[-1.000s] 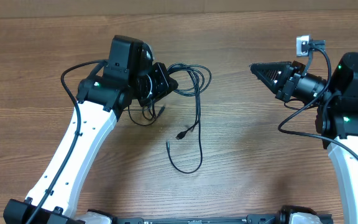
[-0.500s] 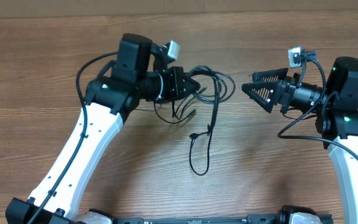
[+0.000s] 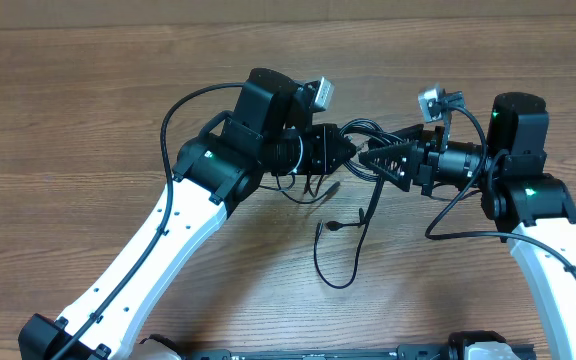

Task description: Untangle cables

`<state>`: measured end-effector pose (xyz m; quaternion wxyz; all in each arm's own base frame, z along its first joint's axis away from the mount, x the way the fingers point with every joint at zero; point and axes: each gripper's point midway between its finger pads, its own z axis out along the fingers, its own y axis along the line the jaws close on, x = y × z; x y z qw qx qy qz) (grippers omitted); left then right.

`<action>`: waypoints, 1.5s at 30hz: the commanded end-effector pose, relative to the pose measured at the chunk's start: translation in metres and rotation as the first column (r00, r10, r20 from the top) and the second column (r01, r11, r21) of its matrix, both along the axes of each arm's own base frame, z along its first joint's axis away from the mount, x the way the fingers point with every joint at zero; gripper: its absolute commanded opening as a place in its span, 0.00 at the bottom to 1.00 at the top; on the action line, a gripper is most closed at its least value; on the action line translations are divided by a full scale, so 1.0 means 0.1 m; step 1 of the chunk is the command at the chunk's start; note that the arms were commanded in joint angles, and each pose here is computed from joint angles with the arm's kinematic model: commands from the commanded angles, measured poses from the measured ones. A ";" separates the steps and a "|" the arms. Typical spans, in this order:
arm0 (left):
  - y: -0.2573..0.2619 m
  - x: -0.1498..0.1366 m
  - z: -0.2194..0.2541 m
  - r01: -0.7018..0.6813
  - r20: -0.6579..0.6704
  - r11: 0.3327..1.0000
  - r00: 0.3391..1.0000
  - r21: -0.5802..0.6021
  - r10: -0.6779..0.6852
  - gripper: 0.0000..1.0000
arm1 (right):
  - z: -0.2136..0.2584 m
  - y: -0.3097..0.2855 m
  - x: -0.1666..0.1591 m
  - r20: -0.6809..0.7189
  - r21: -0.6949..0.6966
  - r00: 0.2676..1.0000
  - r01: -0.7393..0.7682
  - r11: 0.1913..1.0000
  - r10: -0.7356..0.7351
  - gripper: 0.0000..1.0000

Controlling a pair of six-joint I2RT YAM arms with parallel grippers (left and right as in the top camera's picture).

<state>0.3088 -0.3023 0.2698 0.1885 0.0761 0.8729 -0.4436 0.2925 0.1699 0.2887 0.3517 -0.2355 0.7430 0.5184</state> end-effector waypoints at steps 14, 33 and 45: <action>0.12 0.01 -0.15 -0.060 -0.047 0.996 0.997 0.070 0.063 0.04 | 0.02 -0.07 0.13 0.053 -0.062 0.995 0.089 0.994 -0.086 0.34; 0.91 0.14 -0.60 -0.284 -0.163 0.905 0.924 0.317 0.347 0.04 | 0.16 -0.29 0.12 0.033 0.020 0.995 0.089 0.996 -0.090 0.04; 1.60 0.16 -0.77 -0.387 -0.266 0.826 0.815 0.410 0.514 0.04 | 0.23 -1.01 0.26 -0.010 0.081 0.965 0.264 0.961 -0.264 0.04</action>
